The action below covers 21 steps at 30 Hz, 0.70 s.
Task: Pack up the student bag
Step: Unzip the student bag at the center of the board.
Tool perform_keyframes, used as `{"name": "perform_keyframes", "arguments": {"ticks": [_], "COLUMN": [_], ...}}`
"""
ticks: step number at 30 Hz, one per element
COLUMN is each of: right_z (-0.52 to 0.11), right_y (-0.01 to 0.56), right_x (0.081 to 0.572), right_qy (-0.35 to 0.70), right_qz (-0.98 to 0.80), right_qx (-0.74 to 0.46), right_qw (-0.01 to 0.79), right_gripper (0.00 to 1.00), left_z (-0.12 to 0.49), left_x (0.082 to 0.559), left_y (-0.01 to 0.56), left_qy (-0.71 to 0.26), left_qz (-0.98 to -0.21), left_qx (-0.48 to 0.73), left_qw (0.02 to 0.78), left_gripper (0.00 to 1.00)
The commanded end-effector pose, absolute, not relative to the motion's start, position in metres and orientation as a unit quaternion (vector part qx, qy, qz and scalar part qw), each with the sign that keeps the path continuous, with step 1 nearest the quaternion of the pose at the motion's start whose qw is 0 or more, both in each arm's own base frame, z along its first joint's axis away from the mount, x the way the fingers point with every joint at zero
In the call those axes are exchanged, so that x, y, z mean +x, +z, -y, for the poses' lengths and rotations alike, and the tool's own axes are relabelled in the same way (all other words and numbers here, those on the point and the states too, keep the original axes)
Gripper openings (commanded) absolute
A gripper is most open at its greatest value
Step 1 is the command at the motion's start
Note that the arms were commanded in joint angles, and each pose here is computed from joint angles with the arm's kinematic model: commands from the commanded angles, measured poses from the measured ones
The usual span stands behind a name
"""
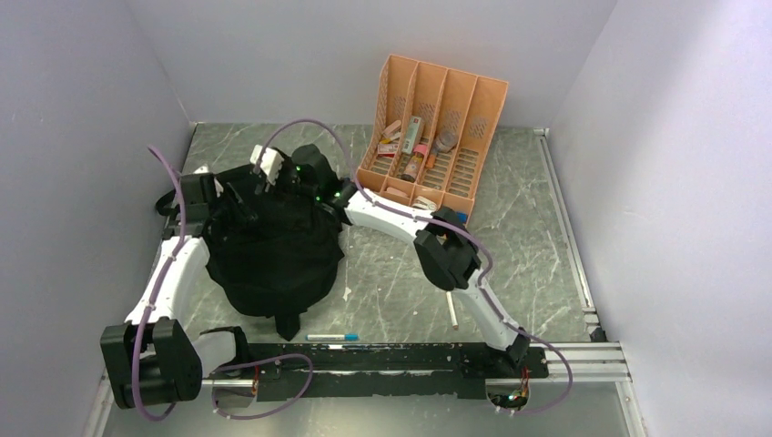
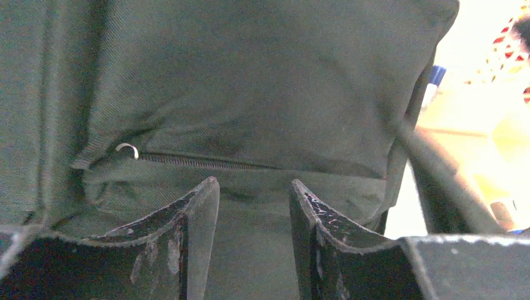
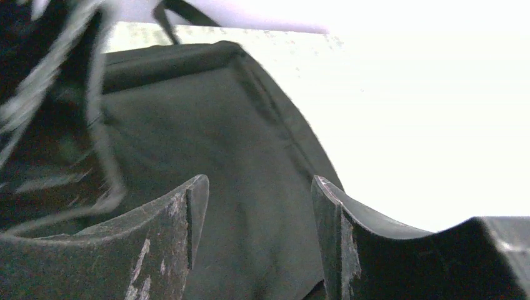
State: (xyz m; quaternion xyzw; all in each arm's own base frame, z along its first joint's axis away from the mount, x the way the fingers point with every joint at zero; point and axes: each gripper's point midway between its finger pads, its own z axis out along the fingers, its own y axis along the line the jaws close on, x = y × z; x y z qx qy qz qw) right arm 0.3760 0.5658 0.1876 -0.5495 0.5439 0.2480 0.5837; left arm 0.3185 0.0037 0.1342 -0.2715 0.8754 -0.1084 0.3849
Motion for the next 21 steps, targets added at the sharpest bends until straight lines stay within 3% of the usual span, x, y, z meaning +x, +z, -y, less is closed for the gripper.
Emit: {"name": "perform_keyframes", "arguments": {"ticks": [1,11,21], "right_z": [-0.566,-0.561,-0.545], "right_y": [0.147,0.112,0.089], "right_x": [0.404,0.367,0.323], "right_qy": [0.208,0.242,0.289], "right_qz": [-0.592,-0.562,-0.530], "right_qx": [-0.549,-0.633,-0.686], "right_qw": [0.553,0.475,0.406], "right_gripper": [0.65,0.65,0.65], "left_z": [0.015,0.012,0.012], "left_x": [0.313,0.299,0.308], "left_y": [0.121,0.110,0.140], "left_qy": [-0.142,-0.121,-0.130], "left_qz": [-0.881,-0.889,-0.877], "left_qx": [-0.257,-0.268,-0.283], "left_qw": [0.372,0.351,0.365], "left_gripper": [0.50,0.48,0.47]}}
